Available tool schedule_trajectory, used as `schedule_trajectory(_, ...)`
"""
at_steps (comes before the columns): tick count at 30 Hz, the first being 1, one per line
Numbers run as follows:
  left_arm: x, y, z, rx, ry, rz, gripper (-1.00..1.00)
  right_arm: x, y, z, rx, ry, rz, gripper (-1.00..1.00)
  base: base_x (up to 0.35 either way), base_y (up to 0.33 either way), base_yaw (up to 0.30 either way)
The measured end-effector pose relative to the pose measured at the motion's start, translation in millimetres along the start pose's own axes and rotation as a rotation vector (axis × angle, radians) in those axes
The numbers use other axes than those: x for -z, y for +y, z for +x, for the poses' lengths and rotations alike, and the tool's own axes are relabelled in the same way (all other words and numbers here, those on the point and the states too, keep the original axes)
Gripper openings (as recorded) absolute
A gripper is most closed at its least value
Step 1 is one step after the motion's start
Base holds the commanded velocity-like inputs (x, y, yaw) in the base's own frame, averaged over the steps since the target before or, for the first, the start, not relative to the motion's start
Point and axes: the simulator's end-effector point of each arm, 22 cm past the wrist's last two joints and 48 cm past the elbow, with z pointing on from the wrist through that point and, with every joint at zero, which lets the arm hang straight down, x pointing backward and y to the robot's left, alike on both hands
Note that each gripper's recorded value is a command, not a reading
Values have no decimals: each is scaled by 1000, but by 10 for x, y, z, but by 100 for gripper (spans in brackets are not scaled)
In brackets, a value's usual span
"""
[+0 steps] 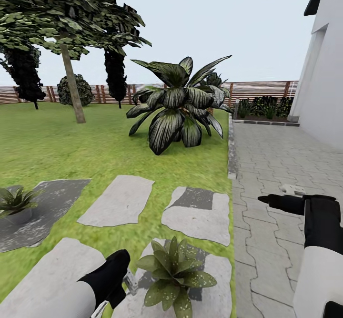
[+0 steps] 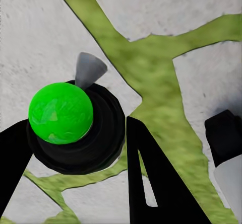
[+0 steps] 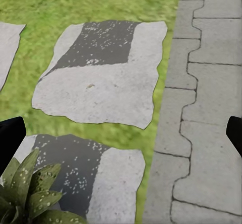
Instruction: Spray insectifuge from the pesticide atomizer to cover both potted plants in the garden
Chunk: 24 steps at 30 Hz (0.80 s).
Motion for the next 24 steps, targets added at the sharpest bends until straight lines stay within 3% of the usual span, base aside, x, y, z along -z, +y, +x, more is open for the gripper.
schedule_trajectory(8,12,5,-17,1,-4,-2,-100,0,0,0,0,0,0,100,0,0,0)
schedule_trajectory(16,278,302,-265,21,-55,-40,-100,1,-4,-2,1,0,1,100,0,0,0)
schedule_trajectory(24,230,263,-218,21,-46,-33,-100,1,-4,0,0,0,1,100,0,22,0)
